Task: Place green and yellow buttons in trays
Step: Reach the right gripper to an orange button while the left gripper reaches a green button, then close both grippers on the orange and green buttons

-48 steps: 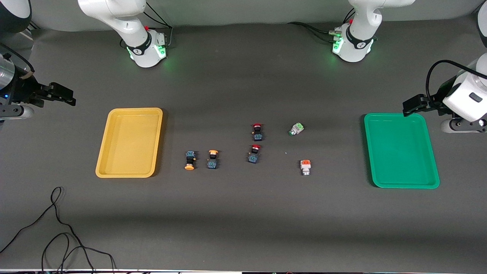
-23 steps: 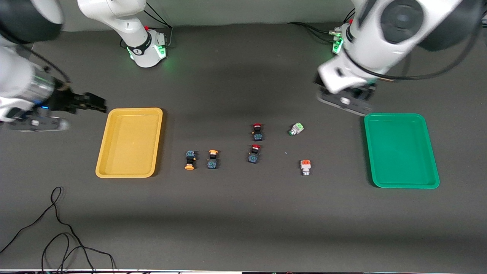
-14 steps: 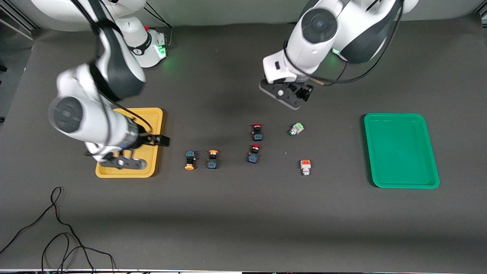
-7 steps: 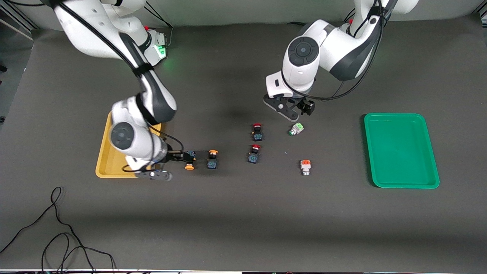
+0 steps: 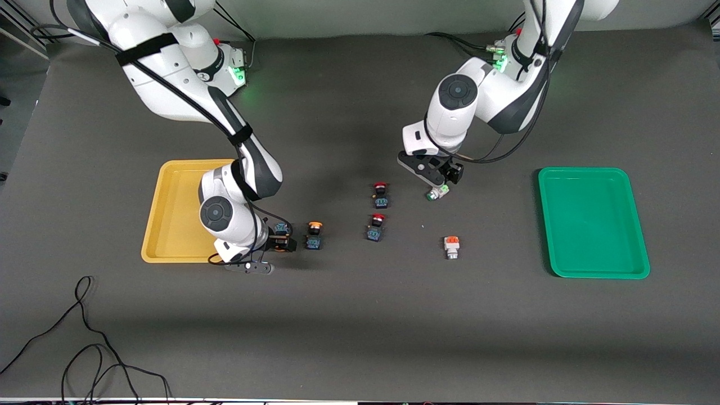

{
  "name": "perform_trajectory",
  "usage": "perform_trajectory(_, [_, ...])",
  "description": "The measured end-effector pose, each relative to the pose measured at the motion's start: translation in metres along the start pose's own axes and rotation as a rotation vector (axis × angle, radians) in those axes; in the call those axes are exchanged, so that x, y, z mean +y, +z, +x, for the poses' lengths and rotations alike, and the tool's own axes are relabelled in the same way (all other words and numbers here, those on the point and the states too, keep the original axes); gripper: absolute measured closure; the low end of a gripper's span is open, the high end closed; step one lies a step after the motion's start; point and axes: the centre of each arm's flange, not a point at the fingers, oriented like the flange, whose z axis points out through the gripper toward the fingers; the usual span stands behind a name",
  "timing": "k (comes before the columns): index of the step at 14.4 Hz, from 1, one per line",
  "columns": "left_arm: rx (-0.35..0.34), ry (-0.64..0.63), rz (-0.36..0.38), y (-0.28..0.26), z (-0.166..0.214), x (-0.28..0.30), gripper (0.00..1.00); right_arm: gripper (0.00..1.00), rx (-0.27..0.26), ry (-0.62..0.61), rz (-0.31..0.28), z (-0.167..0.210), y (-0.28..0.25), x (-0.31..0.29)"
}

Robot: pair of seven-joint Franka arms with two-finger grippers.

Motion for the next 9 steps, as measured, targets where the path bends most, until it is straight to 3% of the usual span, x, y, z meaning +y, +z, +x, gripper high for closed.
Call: perform_trajectory(9, [-0.001, 0.011, -0.021, 0.075, -0.012, -0.021, 0.0, 0.0, -0.025, -0.02, -0.015, -0.019, 0.013, -0.019])
